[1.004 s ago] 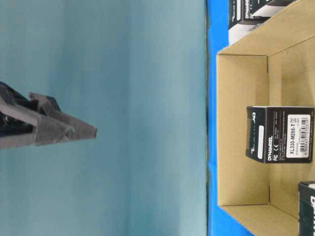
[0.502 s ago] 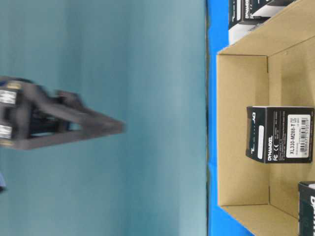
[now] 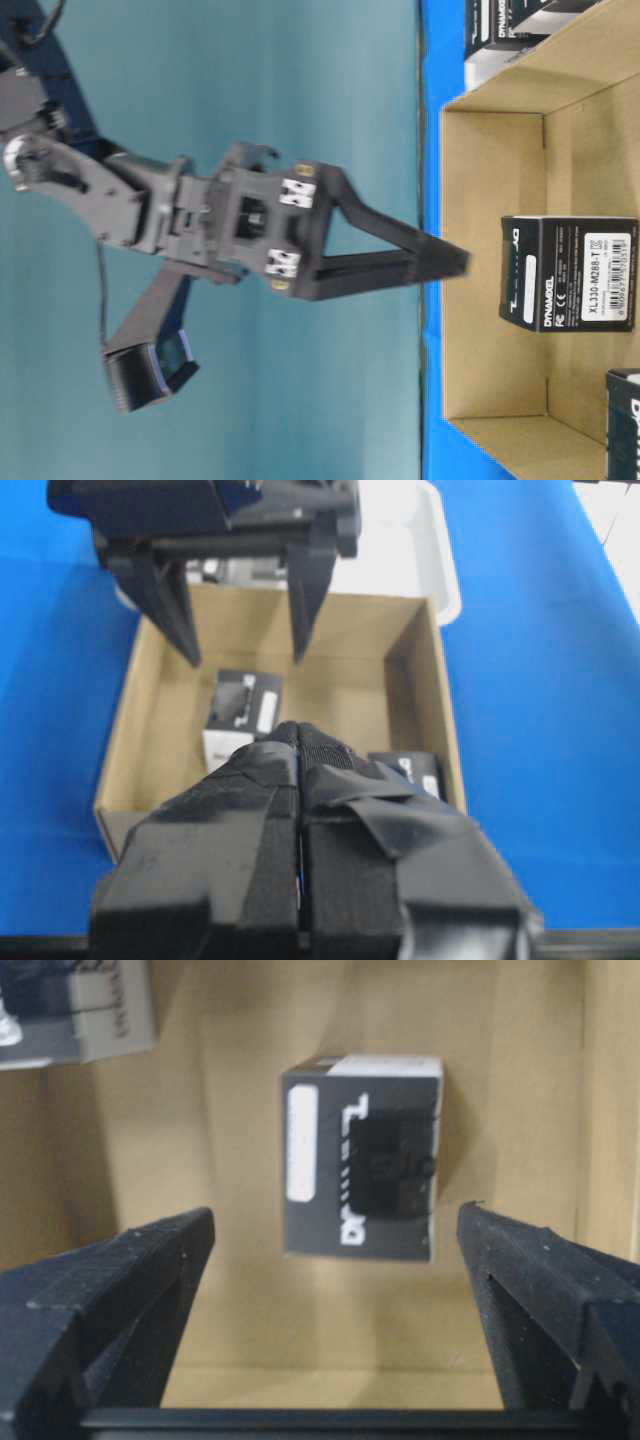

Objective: Pick the box from inside the cardboard box.

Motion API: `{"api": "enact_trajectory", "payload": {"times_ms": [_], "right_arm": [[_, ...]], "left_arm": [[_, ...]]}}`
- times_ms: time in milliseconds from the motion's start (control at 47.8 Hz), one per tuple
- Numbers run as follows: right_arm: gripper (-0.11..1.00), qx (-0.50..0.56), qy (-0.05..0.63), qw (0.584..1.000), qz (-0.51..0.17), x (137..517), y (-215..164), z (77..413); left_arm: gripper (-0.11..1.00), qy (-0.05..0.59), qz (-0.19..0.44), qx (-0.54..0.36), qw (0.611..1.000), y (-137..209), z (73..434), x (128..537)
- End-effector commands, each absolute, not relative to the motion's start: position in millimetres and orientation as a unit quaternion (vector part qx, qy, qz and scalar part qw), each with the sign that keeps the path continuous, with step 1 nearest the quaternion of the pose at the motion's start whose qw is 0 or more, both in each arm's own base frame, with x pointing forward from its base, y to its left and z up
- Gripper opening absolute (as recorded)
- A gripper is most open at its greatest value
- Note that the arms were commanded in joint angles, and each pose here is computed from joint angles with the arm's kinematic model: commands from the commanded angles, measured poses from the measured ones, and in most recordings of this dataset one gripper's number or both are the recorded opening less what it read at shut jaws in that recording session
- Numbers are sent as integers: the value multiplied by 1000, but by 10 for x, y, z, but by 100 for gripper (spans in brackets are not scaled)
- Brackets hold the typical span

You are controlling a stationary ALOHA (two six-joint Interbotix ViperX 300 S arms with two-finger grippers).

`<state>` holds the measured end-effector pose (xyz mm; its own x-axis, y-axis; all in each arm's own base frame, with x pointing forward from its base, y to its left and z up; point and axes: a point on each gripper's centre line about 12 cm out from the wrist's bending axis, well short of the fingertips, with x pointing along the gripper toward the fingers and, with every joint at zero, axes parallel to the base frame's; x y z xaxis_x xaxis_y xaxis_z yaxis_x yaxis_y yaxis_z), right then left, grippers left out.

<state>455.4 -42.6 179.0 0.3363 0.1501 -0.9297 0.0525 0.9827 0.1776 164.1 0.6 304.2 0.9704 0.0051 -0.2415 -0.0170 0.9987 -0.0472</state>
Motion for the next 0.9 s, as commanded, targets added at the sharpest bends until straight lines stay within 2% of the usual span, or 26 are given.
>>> {"api": "enact_trajectory", "payload": {"times_ms": [0,586,879], "right_arm": [[100,82,568,819,27,4588,-418,1733],[100,83,577,812,23,4639,-432,1480],[100,82,586,806,21,4685,-433,1202]], "left_arm": [[-7,110,5,-24,994,4,3140,1661],[-7,109,3,-24,994,-1,3147,1661],[-7,111,4,-24,994,1,3138,1664]]}}
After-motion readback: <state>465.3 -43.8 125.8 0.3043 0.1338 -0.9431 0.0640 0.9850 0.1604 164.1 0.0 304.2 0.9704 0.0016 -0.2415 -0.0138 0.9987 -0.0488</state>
